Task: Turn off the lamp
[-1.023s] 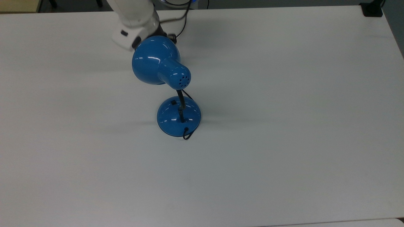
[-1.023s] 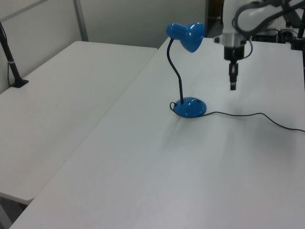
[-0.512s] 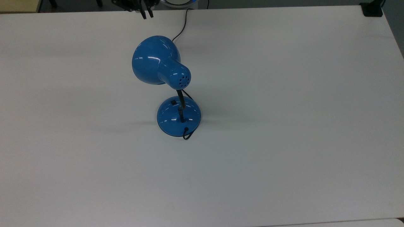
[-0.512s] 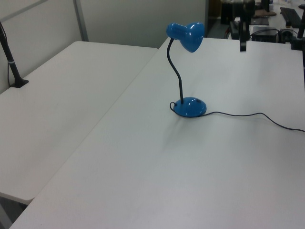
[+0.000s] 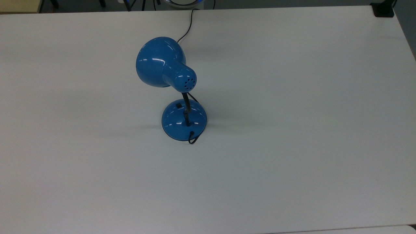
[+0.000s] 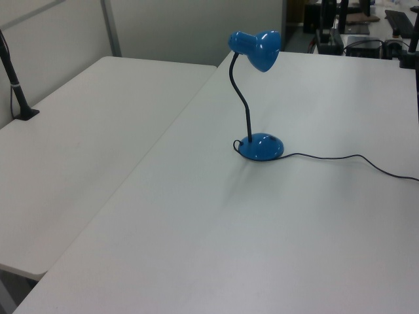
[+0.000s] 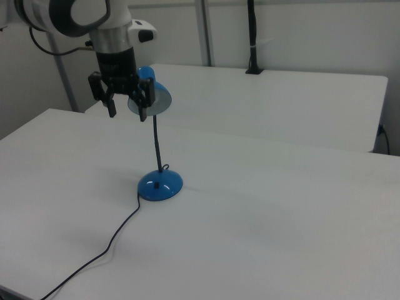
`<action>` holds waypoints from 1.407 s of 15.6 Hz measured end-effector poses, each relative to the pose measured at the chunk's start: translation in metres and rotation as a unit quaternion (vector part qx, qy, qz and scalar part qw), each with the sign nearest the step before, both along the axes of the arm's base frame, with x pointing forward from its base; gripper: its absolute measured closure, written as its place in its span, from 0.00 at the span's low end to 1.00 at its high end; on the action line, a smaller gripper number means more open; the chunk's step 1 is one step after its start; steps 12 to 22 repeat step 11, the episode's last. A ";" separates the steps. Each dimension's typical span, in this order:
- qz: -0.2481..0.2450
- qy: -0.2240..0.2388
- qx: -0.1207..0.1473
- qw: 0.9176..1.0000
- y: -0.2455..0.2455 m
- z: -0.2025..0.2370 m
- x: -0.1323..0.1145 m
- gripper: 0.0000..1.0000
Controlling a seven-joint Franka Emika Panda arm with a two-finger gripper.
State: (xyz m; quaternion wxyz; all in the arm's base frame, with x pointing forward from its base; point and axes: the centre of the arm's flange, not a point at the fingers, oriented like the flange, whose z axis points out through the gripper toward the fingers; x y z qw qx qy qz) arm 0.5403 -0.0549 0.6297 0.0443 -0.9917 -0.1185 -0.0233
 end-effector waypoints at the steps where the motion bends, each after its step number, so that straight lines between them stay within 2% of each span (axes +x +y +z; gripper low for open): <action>1: -0.002 -0.002 0.000 1.000 -0.003 0.002 0.001 0.11; 2: -0.004 -0.002 0.000 1.000 -0.005 0.002 0.003 0.03; 3: -0.007 -0.003 0.000 1.000 -0.006 0.001 0.004 0.00; 7: -0.066 -0.002 -0.013 0.998 0.005 -0.001 0.010 0.00; 9: -0.080 -0.005 -0.016 0.997 0.005 -0.001 0.012 0.00; 22: -0.084 -0.005 -0.016 0.996 0.001 -0.001 0.012 0.00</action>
